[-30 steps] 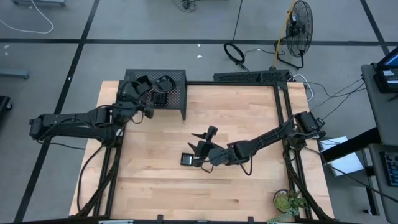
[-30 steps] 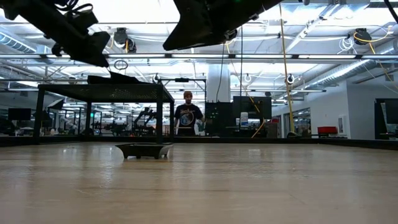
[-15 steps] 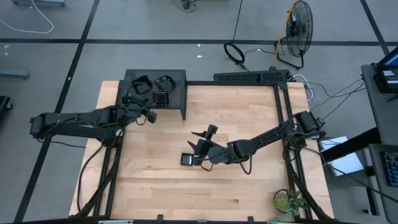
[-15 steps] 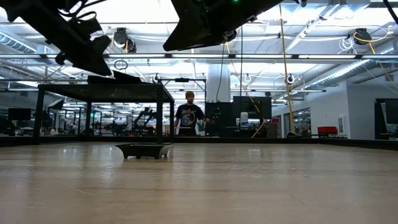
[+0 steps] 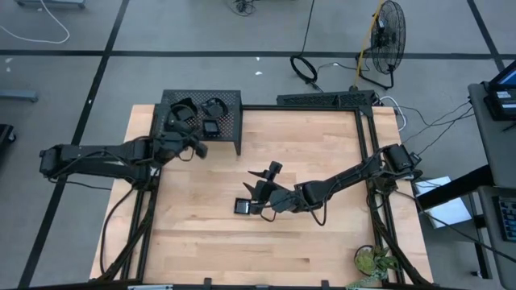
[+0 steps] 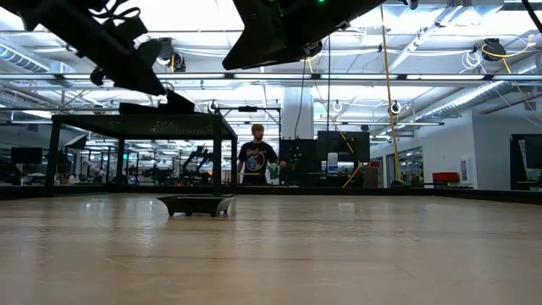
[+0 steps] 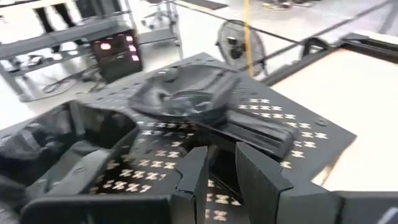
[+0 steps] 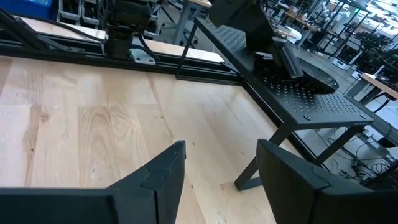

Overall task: Pick & Place Mini shaped plates
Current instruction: Stack the square plate on top of the square plate on the shelf

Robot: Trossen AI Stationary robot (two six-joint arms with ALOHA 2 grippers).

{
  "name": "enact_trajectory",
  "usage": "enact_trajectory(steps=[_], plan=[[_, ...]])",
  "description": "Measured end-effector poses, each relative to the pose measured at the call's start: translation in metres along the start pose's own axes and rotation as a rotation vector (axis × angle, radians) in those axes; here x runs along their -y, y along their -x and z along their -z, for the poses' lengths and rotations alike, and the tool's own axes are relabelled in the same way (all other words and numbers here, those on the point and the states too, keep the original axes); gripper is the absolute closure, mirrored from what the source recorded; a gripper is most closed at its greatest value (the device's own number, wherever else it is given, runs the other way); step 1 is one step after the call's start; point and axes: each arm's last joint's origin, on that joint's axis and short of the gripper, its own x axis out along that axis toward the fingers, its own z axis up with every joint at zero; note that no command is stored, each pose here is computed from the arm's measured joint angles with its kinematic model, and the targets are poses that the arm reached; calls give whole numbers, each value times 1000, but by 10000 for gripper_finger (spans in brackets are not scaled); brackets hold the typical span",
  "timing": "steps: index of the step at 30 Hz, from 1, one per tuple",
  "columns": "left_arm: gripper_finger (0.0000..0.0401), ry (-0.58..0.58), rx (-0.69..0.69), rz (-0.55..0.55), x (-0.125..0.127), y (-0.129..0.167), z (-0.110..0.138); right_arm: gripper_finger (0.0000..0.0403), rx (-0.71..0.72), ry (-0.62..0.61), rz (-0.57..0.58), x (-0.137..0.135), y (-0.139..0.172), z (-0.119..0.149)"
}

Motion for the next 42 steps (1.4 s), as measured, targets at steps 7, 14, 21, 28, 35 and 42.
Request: enact_trajectory(steps=[7,14,21,28,35,42], plan=[[313,-32,-24,49,1,0,2,218,-1,1,-1,0,0,0],[313,-62,-27,-37,-2,0,4,216,-1,1,-1,0,0,0],[313,-69,-19,-21,-2,3,3,216,-2,2,-17,-1,0,0],[313,-56,147,310,8,34,-12,216,-127,-163,-270,-3,-10,16],[313,-73,343,679,26,52,13,216,-265,-201,-375,-18,-40,60],[313,-73,390,737,30,56,31,216,-333,-184,-383,-20,-53,83]])
